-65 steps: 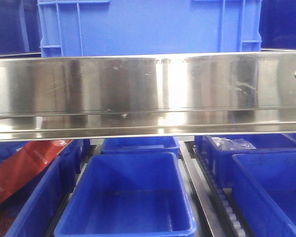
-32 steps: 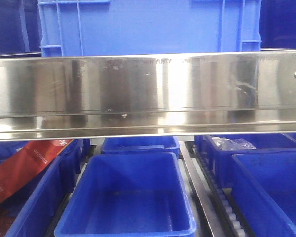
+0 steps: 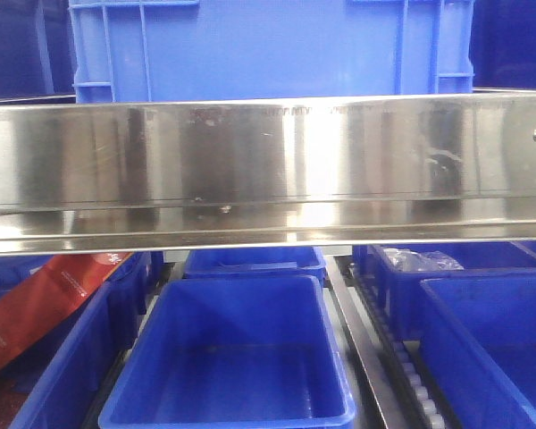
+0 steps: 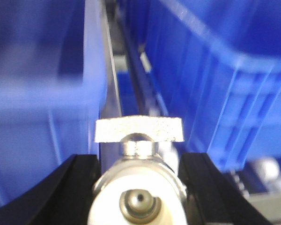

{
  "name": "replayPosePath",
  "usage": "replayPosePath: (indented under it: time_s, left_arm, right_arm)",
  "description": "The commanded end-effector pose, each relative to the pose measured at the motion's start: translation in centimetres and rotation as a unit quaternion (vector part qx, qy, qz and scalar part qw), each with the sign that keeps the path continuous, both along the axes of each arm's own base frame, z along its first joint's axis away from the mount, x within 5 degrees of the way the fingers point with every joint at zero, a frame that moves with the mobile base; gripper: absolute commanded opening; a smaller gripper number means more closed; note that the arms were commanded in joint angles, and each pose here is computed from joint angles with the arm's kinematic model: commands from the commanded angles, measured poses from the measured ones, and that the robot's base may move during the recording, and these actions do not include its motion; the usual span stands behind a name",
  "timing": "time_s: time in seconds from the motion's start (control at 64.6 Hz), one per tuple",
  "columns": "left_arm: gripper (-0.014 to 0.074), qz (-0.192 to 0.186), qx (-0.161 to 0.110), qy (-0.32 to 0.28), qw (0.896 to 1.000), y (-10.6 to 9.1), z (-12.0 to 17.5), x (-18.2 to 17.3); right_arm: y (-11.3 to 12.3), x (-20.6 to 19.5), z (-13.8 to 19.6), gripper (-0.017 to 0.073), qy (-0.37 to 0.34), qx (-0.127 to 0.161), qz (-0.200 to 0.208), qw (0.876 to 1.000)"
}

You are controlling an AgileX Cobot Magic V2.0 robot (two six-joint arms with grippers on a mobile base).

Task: Place valve from conveyor to right shelf box
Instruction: 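Lower both valves into the blue bin and open both grippers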

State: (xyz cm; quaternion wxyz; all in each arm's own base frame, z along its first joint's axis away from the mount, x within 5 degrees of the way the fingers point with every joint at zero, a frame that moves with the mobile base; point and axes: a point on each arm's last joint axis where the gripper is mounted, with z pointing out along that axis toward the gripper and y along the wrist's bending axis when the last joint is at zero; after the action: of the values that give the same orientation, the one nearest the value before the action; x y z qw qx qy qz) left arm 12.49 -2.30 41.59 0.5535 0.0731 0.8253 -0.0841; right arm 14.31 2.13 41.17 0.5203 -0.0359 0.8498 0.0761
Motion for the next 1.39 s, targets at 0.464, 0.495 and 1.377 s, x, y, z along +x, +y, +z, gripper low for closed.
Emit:
replayPosePath:
  time_s: [0.464,0.495,1.377]
  left_arm:
    - [-0.0111,-0.172,-0.006,-0.041,0.984,-8.1,8.3,12.4]
    - [-0.0111,-0.179,-0.002,-0.045,0.983,-8.9,8.3,13.0]
    - [0.0168,-0.24,0.017,0.055,0.969,-18.2,0.2,22.8]
  right_arm:
    - [7.7,11.3,8.5,-0.0167,-0.063,0.013,0.121,0.991]
    - [8.2,12.1,8.3,-0.0167,-0.06,0.012,0.125,0.99]
    - [13.9,22.2,-0.7,0.0327,0.083,0.053,0.152,0.983]
